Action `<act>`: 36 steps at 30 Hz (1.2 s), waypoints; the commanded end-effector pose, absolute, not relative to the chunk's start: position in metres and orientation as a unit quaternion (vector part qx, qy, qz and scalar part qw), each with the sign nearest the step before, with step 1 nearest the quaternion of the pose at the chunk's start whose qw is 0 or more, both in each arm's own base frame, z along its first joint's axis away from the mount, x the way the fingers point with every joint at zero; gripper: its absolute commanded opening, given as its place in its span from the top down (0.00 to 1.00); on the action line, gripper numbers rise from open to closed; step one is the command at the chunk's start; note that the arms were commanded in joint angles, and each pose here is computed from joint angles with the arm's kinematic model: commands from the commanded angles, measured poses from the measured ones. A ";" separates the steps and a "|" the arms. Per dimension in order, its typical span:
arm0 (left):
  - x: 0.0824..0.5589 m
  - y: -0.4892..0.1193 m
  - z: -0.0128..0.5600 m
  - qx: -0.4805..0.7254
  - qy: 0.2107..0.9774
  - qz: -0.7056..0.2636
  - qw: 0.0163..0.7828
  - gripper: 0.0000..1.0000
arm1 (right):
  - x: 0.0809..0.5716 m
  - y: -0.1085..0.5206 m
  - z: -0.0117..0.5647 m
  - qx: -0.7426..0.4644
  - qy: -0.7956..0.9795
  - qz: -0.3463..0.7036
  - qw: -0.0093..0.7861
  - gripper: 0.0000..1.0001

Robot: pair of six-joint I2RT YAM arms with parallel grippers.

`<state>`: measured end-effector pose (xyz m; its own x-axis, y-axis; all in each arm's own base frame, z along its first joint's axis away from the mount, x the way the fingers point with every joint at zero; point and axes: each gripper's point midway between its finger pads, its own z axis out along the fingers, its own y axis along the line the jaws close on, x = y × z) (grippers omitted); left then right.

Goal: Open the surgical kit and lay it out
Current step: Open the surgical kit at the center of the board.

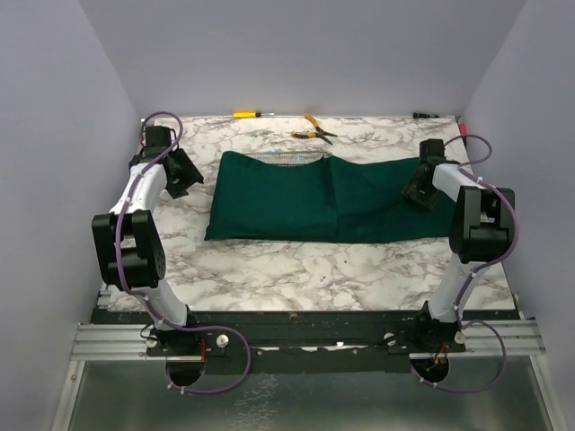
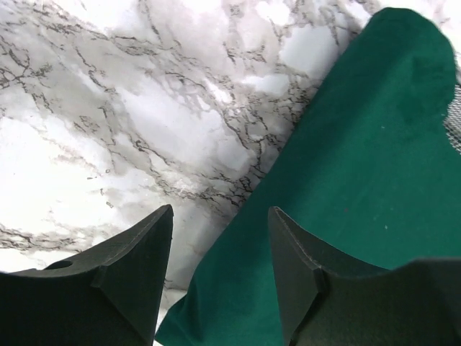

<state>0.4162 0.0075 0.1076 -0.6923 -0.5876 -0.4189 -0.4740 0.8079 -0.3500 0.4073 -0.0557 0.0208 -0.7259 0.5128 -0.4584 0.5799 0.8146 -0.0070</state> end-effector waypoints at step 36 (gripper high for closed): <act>0.443 -0.112 0.053 -0.238 0.925 -0.231 0.184 0.52 | 0.454 -0.080 -0.024 0.206 0.957 -0.100 0.176 0.31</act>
